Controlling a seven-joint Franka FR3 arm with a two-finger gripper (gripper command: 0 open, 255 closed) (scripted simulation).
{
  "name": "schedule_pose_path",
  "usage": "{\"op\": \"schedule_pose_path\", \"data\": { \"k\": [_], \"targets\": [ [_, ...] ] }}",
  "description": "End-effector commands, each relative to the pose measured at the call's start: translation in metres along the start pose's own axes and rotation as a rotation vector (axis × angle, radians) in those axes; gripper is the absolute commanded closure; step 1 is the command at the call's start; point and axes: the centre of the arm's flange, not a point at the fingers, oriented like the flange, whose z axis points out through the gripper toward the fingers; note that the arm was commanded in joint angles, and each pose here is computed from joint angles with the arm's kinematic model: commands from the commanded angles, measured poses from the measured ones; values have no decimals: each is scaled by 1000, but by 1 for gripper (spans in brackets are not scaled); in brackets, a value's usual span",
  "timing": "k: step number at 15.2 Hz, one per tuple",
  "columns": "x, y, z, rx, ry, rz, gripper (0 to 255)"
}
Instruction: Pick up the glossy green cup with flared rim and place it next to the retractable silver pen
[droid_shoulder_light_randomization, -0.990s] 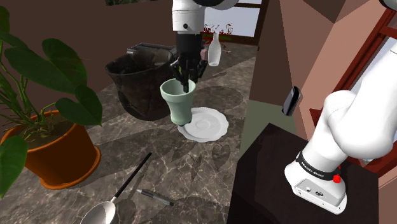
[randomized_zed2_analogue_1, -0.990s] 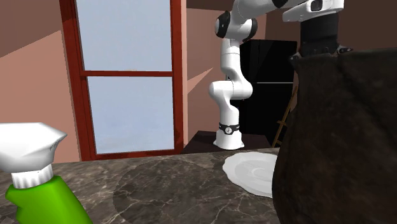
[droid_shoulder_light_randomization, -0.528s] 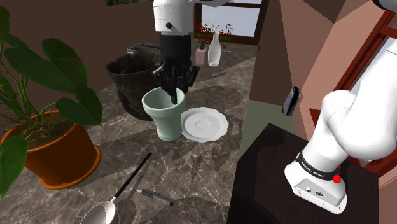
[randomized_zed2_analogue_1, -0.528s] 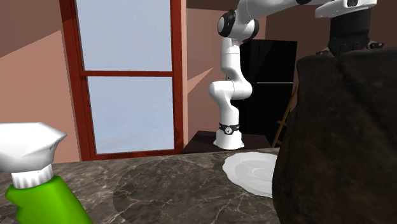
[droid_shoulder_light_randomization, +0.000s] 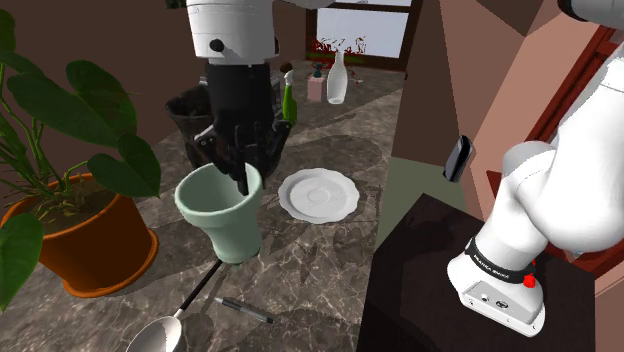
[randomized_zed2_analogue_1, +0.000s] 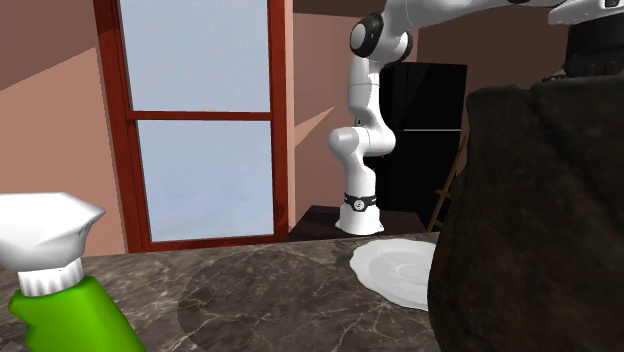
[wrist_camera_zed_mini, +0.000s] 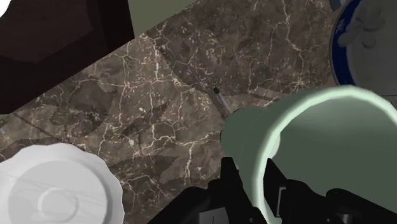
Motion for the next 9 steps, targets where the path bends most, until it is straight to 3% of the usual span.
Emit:
{"op": "schedule_pose_path", "data": {
  "k": [1, 9],
  "targets": [
    [-19, -26, -1, 1, 0, 1, 255],
    [-77, -114, 3, 1, 0, 1, 255]
  ]
}}
